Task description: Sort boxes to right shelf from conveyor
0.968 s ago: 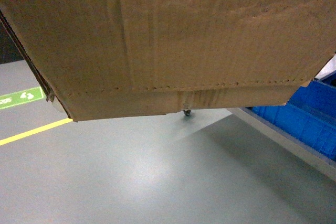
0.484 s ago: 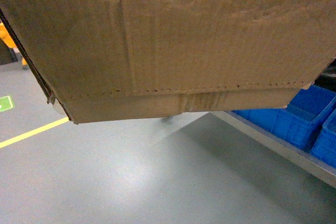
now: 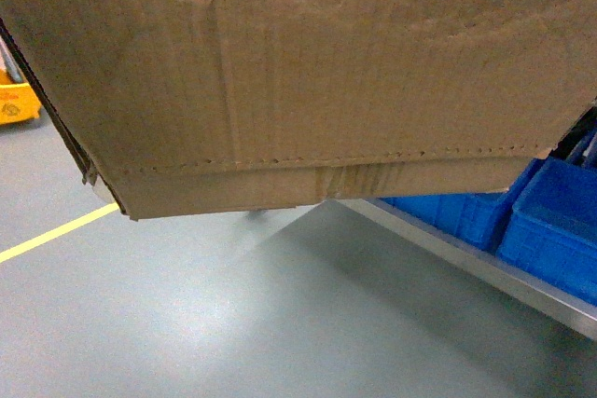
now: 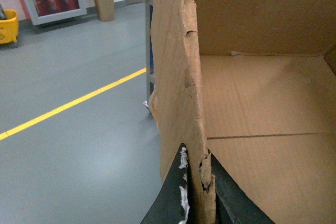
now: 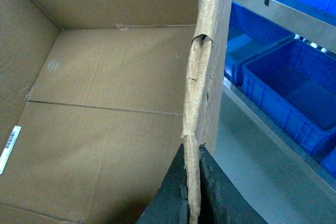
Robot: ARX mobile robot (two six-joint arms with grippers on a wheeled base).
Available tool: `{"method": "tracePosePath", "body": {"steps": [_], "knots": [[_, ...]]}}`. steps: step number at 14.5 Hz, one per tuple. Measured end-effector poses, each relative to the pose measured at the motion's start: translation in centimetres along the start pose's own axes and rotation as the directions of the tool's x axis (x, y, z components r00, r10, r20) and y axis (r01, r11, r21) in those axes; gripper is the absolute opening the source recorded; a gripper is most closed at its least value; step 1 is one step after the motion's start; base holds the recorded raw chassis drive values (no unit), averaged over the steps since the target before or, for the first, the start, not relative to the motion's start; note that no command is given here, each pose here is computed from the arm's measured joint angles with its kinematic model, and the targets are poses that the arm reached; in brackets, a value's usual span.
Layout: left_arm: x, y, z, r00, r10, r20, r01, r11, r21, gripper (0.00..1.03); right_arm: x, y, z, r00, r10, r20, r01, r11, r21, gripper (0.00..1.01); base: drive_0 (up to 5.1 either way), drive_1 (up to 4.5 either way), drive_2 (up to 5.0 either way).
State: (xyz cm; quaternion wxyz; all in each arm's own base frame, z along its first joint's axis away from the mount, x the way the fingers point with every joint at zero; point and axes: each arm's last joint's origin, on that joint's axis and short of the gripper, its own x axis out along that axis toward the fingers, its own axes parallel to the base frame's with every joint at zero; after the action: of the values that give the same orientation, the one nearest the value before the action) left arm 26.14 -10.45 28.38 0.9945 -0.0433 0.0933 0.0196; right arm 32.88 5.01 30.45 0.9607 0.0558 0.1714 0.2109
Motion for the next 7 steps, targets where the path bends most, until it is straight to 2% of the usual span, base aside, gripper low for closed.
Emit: {"method": "tracePosePath", "body": {"steps": [7], "knots": [[0.0, 0.0, 0.0, 1.0, 0.0, 0.0, 0.0, 1.0, 0.0, 0.03, 0.0, 0.0, 0.01, 1.0, 0.0, 0.001, 0.0, 1.0, 0.0, 0.02, -1.4, -1.38, -1.4]]}}
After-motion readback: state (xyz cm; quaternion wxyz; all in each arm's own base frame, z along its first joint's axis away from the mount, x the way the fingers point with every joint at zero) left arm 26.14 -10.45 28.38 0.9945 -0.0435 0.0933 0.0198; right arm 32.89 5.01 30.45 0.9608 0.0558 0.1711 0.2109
